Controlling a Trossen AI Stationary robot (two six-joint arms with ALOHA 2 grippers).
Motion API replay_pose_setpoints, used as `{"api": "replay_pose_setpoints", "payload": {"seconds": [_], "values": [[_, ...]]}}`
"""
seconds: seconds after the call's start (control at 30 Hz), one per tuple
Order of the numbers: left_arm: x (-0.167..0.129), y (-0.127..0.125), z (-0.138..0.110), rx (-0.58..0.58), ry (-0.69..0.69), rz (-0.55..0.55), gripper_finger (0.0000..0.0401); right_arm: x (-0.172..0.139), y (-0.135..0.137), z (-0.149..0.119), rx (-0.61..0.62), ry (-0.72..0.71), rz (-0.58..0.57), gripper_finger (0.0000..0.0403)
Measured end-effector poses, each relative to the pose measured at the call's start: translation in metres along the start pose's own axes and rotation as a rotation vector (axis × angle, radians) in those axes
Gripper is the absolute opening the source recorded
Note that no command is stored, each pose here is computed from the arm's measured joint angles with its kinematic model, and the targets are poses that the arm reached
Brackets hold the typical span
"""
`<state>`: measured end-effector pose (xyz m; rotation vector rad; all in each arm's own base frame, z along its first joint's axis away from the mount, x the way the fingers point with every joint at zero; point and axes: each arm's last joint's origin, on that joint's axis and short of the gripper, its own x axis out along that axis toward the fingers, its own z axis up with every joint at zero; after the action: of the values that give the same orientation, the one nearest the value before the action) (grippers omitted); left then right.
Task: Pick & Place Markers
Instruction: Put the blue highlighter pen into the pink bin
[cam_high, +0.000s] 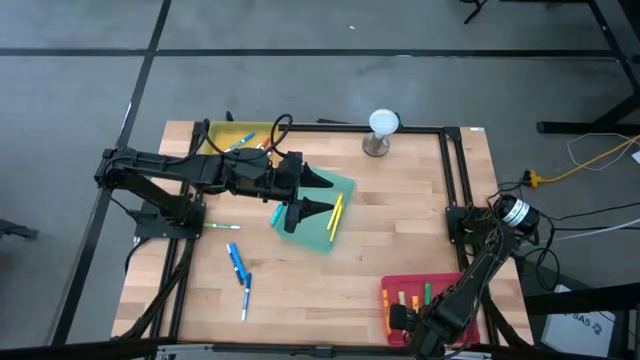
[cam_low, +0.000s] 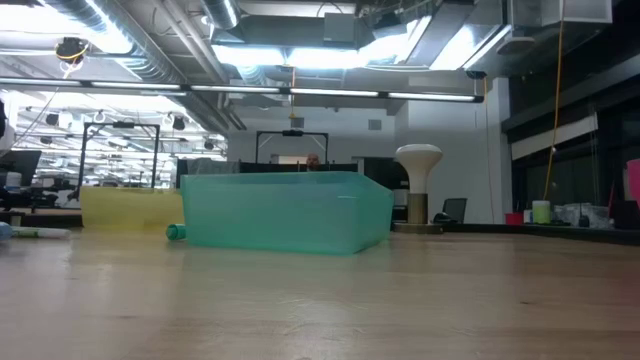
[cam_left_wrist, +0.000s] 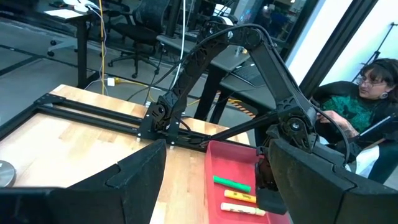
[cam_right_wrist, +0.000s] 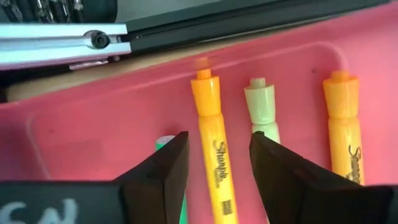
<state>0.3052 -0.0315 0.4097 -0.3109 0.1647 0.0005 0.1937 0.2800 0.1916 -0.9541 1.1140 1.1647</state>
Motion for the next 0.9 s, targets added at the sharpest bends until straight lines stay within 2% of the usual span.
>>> {"api": "replay_pose_setpoints", "payload": {"seconds": [0.13,0.3,0.53,0.73,0.9], "values": [[0.0,0.0,0.0,-0.001,-0.001,0.0,0.0278,-0.01,-0.001,0.0,0.056,-0.012,-0.009,0.0167],[-0.004,0.0,0.002,-0.001,-0.005,-0.002,0.0278,-0.037,-0.011,0.0,0.12,-0.08,-0.054,0.0167],[-0.013,-0.001,0.006,0.013,-0.008,-0.002,0.0278,-0.08,-0.03,-0.013,0.32,-0.182,-0.113,0.0167],[-0.026,0.001,0.005,0.017,0.044,0.018,0.0278,-0.111,-0.046,-0.032,0.504,-0.225,-0.292,0.0168],[-0.035,0.004,0.0,-0.016,0.122,0.071,0.0278,-0.131,-0.054,-0.046,0.595,-0.245,-0.461,0.0168]]}}
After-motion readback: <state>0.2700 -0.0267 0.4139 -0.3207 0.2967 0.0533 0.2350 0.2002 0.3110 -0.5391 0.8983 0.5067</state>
